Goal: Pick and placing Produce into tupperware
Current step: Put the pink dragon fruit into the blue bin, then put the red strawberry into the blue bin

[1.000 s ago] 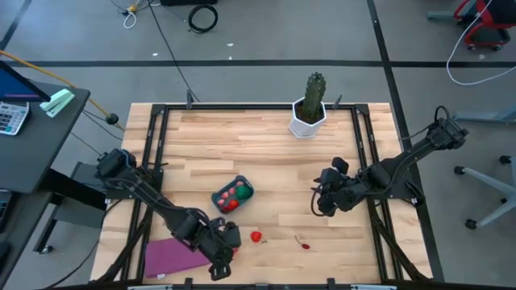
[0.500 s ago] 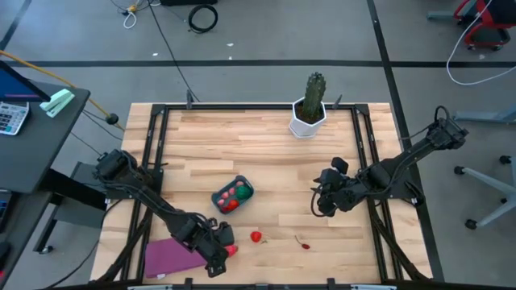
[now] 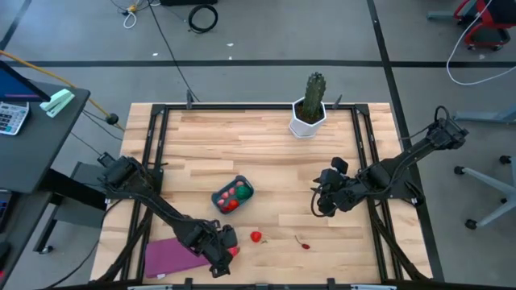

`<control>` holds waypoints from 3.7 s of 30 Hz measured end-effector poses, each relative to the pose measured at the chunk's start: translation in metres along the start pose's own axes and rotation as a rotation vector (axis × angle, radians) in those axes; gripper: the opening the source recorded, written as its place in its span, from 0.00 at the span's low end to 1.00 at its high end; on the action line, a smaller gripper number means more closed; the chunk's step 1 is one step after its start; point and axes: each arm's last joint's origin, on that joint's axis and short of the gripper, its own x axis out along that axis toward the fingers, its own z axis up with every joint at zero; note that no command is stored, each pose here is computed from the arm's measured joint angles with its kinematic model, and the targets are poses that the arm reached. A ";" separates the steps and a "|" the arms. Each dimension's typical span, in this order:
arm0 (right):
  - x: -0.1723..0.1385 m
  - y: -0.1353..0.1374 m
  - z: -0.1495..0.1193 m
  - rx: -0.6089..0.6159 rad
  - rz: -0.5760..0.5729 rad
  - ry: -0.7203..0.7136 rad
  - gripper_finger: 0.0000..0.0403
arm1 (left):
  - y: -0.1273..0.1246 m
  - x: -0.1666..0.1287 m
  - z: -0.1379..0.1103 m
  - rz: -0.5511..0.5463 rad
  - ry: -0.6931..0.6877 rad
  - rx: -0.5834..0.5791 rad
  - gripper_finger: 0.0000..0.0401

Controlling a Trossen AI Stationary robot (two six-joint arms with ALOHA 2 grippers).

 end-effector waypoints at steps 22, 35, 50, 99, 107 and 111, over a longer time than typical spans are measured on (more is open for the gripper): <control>0.000 0.000 0.000 0.003 0.003 -0.003 0.33 | -0.005 0.012 0.006 -0.044 -0.066 0.094 0.58; 0.000 0.000 0.000 0.003 0.003 -0.003 0.33 | 0.008 0.015 0.020 -0.015 -0.068 0.106 0.68; 0.000 0.000 0.000 0.003 0.003 -0.003 0.33 | 0.014 0.015 0.029 -0.016 -0.063 0.133 0.56; 0.000 0.000 0.001 -0.020 0.003 -0.004 0.33 | 0.105 -0.019 0.086 0.444 0.226 0.171 0.65; 0.000 0.001 0.001 -0.019 0.004 -0.005 0.33 | 0.103 -0.025 0.088 0.440 0.253 0.170 0.70; 0.000 0.001 0.001 -0.019 0.004 -0.005 0.33 | 0.094 -0.042 0.100 0.404 0.255 0.148 0.69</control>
